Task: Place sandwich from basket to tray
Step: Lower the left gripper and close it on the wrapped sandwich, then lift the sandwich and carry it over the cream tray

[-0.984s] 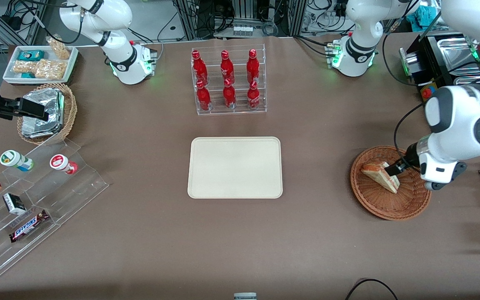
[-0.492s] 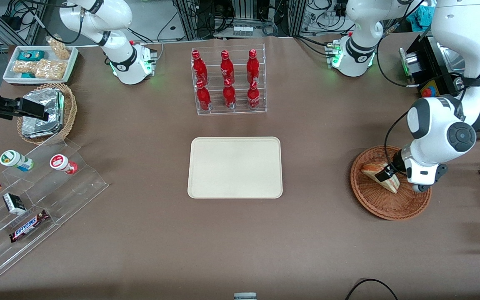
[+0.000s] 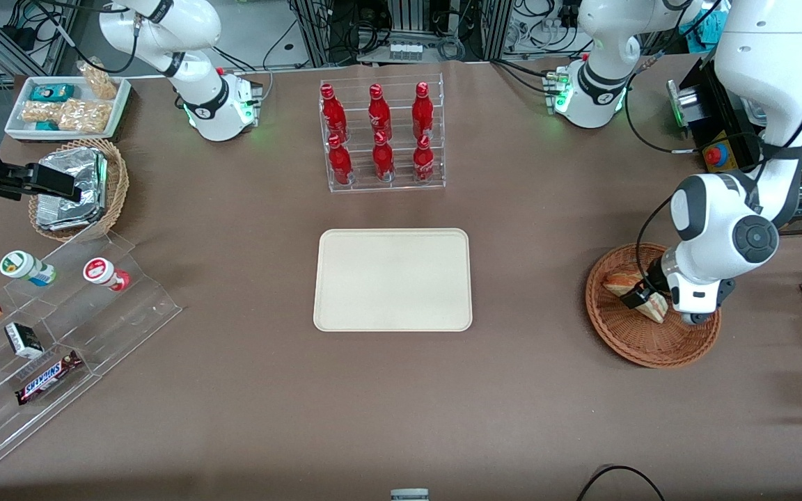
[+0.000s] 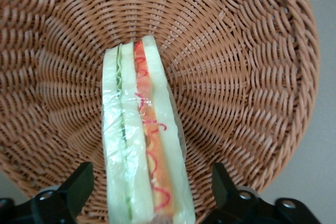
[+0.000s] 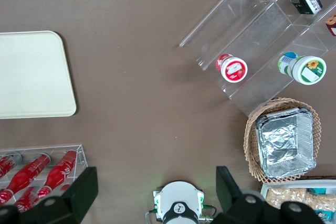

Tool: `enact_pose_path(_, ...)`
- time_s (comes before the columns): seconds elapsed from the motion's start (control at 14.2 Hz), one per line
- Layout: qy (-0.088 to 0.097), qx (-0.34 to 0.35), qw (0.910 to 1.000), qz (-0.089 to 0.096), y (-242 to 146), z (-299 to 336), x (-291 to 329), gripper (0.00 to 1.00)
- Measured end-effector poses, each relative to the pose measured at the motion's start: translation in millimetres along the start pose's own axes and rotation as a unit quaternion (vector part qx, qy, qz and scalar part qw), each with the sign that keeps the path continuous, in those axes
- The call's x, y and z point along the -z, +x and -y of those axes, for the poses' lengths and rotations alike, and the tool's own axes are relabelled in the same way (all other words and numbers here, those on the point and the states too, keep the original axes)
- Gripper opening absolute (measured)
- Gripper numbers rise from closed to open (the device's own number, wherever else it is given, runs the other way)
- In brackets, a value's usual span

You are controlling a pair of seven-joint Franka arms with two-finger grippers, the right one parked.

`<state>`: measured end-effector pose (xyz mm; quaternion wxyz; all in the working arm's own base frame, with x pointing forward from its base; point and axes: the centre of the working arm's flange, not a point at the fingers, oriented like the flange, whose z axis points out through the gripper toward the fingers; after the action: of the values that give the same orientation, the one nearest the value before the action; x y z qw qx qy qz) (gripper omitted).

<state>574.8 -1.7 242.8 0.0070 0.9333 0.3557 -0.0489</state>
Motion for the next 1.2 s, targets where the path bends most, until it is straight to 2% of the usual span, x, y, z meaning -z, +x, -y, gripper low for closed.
enact_pose_path(0.07, 0.001, 0.004, 1.0, 0.001, 0.2, 0.0, -3.6, 0.95)
enact_pose_path(0.14, 0.001, 0.006, 1.0, 0.002, 0.3, 0.0, -5.3, 0.88)
enact_pose_path(0.35, 0.0, 0.009, 1.0, 0.001, 0.7, -0.2, -4.4, 0.55)
enact_pose_path(0.63, -0.009, 0.007, 0.9999, -0.012, 2.0, -3.0, 16.4, 0.23)
enact_pose_path(0.7, -0.009, 0.002, 0.9999, -0.013, -0.1, -4.5, 27.3, 0.2)
enact_pose_path(0.91, -0.012, -0.046, 0.9986, -0.022, -23.2, -23.9, 71.1, 0.2)
enact_pose_path(1.05, -0.019, -0.098, 0.9944, -0.033, -63.7, -56.8, 93.5, 0.2)
enact_pose_path(1.2, -0.022, -0.165, 0.9854, -0.036, -125.9, -101.9, 97.7, 0.2)
